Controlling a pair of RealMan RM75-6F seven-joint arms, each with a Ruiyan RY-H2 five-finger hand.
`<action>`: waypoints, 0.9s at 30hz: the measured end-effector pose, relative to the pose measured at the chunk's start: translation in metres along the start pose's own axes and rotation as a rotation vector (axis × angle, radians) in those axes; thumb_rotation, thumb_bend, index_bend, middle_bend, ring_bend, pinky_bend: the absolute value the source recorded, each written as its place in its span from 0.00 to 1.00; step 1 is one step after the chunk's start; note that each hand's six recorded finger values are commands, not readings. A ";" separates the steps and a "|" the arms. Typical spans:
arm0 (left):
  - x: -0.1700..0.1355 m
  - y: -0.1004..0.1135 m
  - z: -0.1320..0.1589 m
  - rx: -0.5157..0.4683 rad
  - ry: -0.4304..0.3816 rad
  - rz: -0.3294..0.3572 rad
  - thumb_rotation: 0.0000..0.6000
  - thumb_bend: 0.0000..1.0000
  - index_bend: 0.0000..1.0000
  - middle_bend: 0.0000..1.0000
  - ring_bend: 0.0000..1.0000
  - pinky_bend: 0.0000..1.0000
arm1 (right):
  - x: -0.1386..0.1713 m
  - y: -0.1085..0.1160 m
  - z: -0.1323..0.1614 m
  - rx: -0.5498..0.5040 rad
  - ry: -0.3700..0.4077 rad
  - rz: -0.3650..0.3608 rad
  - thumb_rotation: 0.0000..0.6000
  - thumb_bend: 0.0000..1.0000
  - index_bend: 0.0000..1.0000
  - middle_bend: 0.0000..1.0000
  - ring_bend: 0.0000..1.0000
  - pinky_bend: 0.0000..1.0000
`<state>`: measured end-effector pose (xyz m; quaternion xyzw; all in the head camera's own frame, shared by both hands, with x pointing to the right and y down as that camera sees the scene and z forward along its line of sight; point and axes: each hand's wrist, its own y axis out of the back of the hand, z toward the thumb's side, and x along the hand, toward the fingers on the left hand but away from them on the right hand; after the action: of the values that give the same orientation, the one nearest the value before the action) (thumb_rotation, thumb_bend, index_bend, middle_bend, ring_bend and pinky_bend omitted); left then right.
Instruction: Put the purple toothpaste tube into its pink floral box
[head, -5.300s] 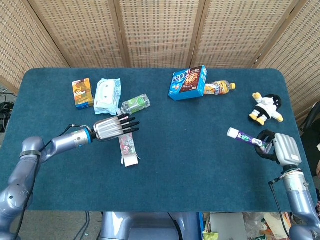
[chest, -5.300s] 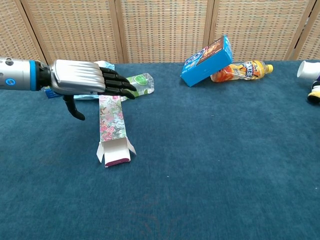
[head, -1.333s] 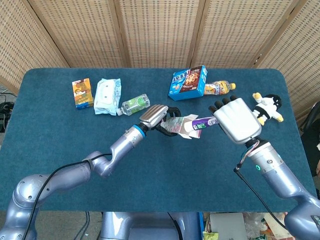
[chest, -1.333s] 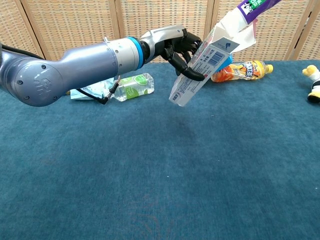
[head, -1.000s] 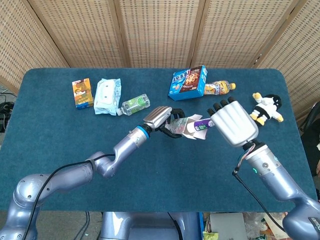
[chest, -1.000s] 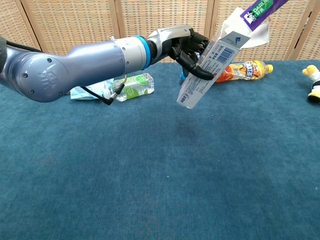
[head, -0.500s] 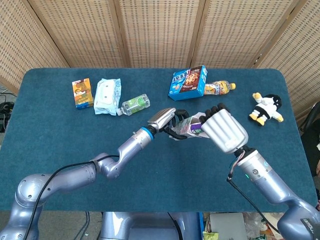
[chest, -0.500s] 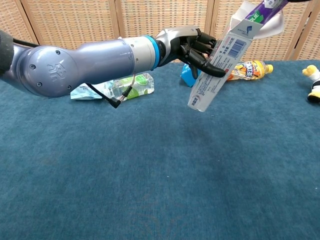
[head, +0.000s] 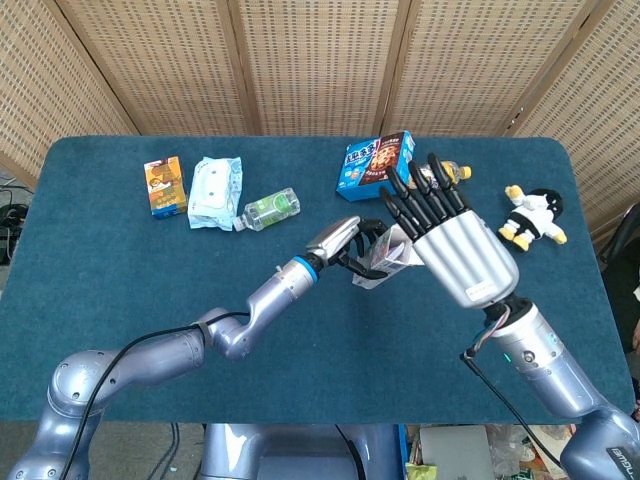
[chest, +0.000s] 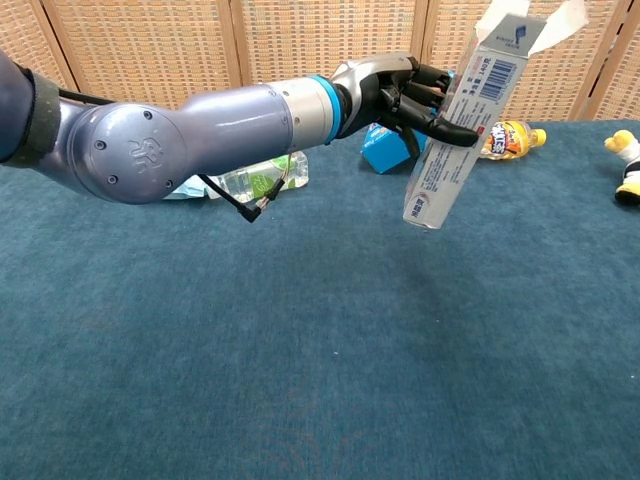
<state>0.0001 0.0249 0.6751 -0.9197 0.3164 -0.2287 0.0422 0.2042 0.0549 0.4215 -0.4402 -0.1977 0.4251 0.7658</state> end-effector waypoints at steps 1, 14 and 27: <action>0.000 0.000 0.000 -0.007 -0.002 0.001 1.00 0.24 0.59 0.48 0.51 0.53 | 0.001 0.001 -0.007 0.005 -0.022 -0.007 1.00 0.00 0.00 0.00 0.00 0.01; -0.021 0.034 -0.015 0.329 -0.026 -0.012 1.00 0.24 0.59 0.48 0.52 0.53 | 0.030 -0.050 -0.089 -0.125 -0.238 0.109 1.00 0.00 0.00 0.00 0.00 0.01; -0.082 0.070 -0.070 0.646 0.096 -0.101 1.00 0.24 0.60 0.49 0.52 0.53 | 0.105 -0.153 -0.103 -0.419 -0.353 0.352 1.00 0.00 0.00 0.00 0.00 0.00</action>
<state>-0.1279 0.0229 0.6900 -0.8614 0.1831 -0.3620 0.3056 0.4060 0.0511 0.4872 -0.5350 -0.3314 0.5709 0.5272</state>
